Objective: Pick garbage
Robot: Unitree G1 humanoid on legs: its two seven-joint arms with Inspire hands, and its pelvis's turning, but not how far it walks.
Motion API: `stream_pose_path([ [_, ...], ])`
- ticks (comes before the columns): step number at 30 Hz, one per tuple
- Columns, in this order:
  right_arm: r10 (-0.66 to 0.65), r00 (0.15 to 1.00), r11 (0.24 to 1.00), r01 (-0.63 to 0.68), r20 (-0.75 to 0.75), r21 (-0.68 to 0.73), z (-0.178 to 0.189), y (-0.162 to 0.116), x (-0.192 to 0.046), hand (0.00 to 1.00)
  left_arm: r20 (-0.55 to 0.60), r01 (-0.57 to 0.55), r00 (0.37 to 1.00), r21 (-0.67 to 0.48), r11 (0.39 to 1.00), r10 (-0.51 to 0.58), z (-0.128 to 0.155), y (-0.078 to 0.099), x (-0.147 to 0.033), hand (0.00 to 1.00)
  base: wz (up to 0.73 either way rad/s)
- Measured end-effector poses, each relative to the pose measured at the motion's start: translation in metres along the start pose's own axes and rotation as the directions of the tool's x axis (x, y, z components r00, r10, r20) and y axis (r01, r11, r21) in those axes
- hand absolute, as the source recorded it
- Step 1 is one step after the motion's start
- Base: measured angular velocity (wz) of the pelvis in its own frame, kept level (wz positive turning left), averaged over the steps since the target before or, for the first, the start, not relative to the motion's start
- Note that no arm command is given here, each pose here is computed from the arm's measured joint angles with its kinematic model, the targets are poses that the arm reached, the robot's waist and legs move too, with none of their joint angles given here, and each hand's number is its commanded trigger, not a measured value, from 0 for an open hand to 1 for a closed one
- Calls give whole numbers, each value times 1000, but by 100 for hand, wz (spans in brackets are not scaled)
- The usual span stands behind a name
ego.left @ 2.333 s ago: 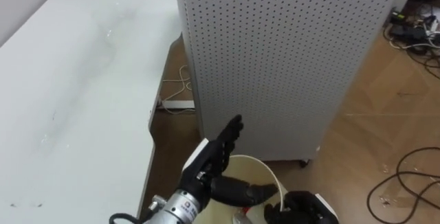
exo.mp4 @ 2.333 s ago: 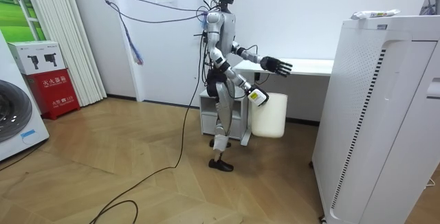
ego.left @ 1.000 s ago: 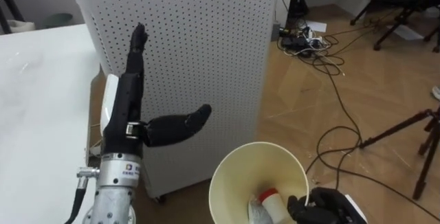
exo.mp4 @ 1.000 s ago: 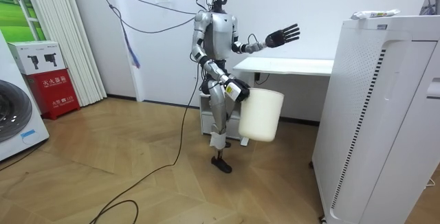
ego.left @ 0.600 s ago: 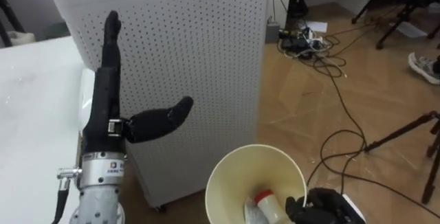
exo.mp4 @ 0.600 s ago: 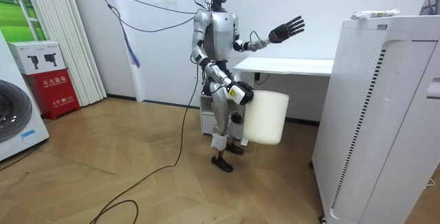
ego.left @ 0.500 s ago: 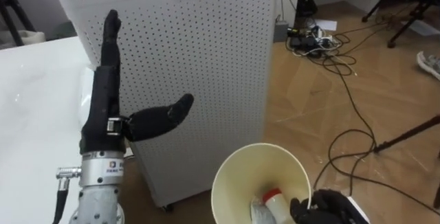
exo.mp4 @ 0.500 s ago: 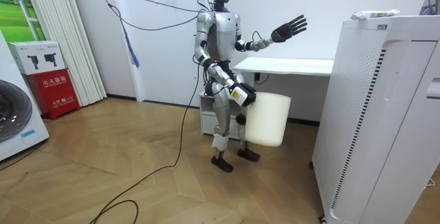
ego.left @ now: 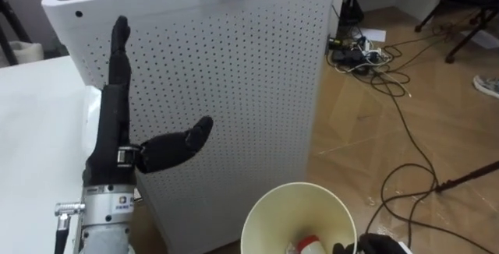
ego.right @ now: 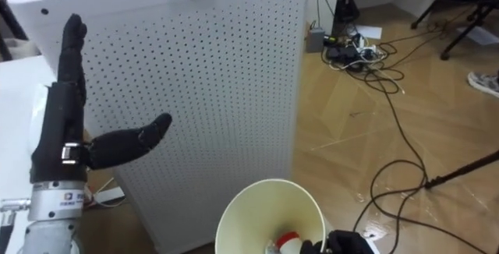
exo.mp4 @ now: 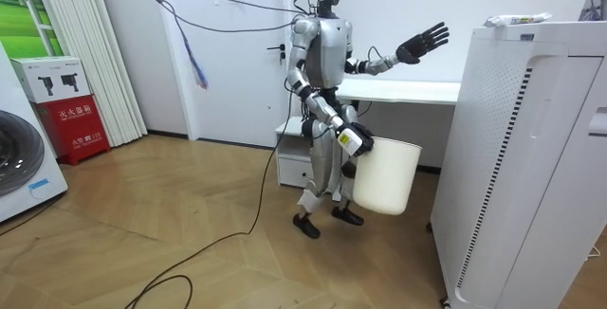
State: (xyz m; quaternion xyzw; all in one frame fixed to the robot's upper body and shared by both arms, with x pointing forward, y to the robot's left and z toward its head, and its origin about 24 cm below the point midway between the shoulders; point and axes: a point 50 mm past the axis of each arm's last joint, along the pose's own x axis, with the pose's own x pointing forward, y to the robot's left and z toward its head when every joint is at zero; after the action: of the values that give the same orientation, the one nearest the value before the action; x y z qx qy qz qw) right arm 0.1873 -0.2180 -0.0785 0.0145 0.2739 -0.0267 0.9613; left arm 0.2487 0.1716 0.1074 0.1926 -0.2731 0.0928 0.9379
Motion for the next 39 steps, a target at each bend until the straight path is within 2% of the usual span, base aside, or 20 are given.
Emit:
stream_pose_path([
  [7, -20, 1000, 1000, 19, 10, 12, 4, 0, 2, 100, 154, -67, 986, 32, 997, 61, 20, 0, 25, 0, -3],
  [16, 20, 1000, 999, -20, 19, -38, 6, 2, 3, 100, 214, -114, 972, 61, 992, 98, 29, 3, 26, 0, -4],
  [29, 80, 994, 996, -77, 71, -51, 20, 8, 4, 100, 349, -198, 919, 10, 980, 182, 60, 19, 30, 0, 0],
  [35, 104, 992, 993, -100, 74, -58, 21, 9, 4, 100, 390, -193, 910, 107, 975, 138, 62, 19, 30, 0, -3],
  [39, 111, 991, 992, -107, 73, -60, 20, 9, 4, 100, 417, -198, 900, 134, 971, 126, 66, 21, 31, 0, -6],
])
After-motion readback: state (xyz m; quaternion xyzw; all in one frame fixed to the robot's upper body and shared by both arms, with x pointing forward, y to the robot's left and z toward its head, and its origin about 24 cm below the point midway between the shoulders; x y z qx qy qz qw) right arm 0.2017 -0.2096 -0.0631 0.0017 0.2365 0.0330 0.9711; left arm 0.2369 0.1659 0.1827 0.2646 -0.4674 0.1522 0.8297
